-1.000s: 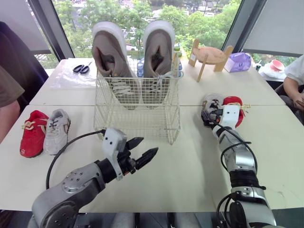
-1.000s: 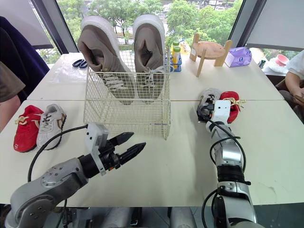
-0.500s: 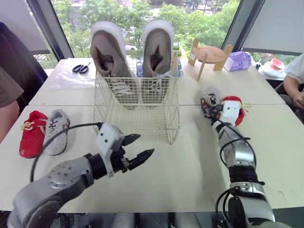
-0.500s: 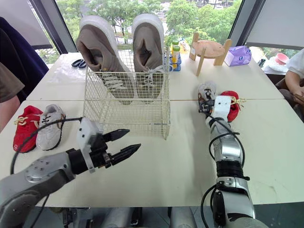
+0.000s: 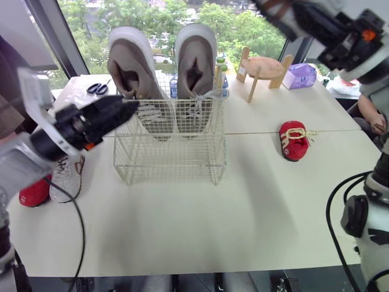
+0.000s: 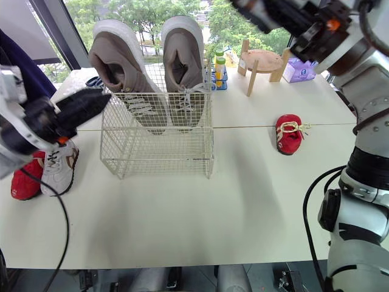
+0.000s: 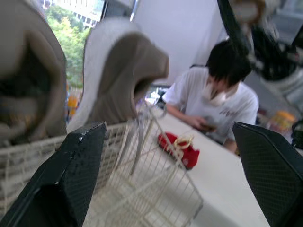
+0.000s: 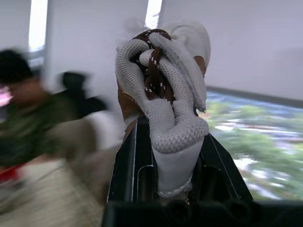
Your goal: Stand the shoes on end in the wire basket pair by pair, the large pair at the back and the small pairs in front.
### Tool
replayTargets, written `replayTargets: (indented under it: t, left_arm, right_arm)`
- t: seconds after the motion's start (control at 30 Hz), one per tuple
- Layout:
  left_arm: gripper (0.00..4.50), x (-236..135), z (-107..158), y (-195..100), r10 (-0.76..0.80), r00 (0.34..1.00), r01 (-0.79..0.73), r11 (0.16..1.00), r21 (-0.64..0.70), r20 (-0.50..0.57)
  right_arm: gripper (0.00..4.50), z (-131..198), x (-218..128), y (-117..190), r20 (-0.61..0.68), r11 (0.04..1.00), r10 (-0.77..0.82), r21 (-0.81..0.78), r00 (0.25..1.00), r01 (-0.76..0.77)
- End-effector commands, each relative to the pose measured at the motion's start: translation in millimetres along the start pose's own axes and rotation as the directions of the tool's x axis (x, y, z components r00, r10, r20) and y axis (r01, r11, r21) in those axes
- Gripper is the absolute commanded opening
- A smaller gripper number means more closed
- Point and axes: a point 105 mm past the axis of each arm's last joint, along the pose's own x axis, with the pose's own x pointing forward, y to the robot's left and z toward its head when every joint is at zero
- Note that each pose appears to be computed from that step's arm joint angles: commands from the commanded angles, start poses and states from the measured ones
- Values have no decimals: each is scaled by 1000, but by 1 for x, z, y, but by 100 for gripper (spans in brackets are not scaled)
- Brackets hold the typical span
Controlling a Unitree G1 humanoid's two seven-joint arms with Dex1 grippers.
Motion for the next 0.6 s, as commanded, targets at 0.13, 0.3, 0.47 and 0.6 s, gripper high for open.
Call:
replayTargets:
  t: [0.13,0.3,0.47,0.6]
  left_arm:
    - [448,18,22,-26,-225,974,224,972,-62,-9]
    - [448,33,21,-34,-328,942,320,940,-117,-64]
    - [448,43,34,-39,-412,910,403,905,-135,-48]
    - [397,47,25,-39,-436,894,419,896,-146,-108]
  right_arm:
    - [32,13,8,44,-134,935,324,-103,937,-338]
    - [32,0,19,57,-196,892,386,-171,901,-419]
    - [32,-12,22,57,-255,870,379,-230,890,-437]
    - [32,-11,24,60,-234,867,387,-237,892,-439]
